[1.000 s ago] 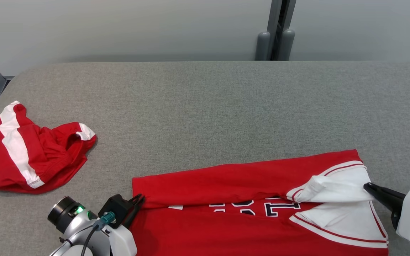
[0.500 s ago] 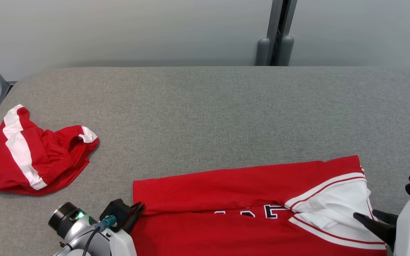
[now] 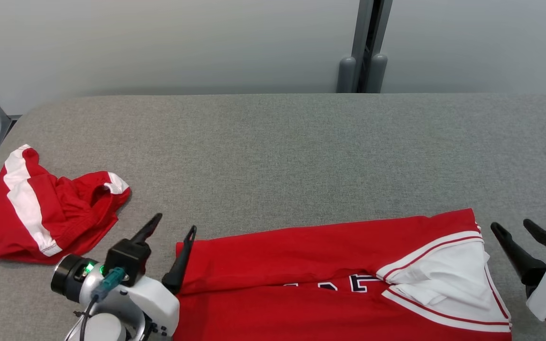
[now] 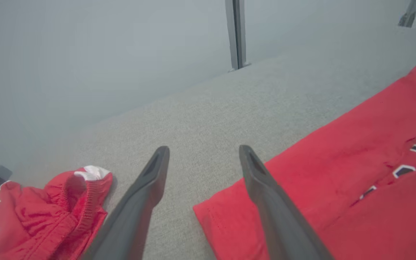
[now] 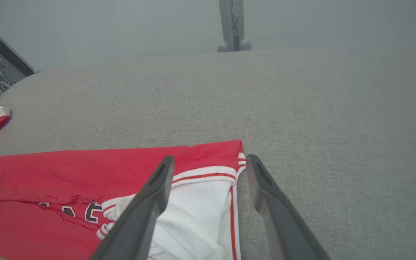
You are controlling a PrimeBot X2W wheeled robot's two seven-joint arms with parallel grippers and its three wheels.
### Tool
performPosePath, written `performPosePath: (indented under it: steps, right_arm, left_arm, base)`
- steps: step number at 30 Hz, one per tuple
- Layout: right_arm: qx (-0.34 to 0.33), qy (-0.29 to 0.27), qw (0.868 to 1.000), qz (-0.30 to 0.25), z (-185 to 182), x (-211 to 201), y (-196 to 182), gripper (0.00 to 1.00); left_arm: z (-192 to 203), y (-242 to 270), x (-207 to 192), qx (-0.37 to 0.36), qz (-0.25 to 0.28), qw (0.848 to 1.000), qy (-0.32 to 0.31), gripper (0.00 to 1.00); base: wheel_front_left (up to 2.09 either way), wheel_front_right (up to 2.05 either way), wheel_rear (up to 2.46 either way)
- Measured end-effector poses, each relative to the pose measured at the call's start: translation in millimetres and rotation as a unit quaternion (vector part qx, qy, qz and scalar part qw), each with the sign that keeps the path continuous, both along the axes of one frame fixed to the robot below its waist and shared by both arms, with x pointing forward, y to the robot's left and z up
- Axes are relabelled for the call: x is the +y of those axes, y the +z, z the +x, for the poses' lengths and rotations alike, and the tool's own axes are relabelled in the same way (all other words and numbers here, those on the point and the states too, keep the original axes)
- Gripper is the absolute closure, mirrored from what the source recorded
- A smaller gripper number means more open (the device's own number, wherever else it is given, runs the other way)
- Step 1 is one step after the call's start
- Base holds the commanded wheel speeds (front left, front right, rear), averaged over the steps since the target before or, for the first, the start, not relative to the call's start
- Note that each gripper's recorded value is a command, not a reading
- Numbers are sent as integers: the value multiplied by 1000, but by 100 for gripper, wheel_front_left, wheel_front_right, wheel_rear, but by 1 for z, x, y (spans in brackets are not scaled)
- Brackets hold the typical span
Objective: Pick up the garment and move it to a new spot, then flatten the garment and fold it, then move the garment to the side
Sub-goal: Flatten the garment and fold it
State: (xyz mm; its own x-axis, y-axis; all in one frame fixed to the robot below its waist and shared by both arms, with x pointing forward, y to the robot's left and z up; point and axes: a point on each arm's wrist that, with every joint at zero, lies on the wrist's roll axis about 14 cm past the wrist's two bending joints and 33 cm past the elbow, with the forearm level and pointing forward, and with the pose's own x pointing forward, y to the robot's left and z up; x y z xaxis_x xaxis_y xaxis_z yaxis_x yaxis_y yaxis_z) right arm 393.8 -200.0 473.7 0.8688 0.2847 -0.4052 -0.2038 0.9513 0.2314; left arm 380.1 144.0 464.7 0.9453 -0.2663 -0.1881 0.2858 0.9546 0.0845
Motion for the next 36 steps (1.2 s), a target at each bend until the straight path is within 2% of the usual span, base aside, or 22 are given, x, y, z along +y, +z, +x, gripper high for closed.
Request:
performPosePath:
  steps: [4,7,11,13,20,36]
  right_arm:
    - [-89,-27,995,21,9,1,14,0]
    - [-141,-38,989,3,9,-2,14,0]
    - [-163,-53,985,1,3,3,-4,0]
    - [-156,-55,986,-10,0,3,-17,0]
    - [-102,-82,991,10,-13,9,-56,0]
    - [-32,-88,995,26,-18,14,-93,0]
  left_arm:
    - [11,19,10,-50,-48,996,59,0]
    - [8,14,8,-47,-86,991,89,0]
    - [6,15,7,-57,-88,989,101,0]
    - [9,30,4,-85,-94,986,104,0]
    - [-9,22,0,-80,-99,986,112,0]
    - [-8,22,4,-86,-94,986,108,0]
  base:
    - [0,0,0]
    - [0,0,0]
    - [0,0,0]
    - [0,0,0]
    - [0,0,0]
    - [0,0,0]
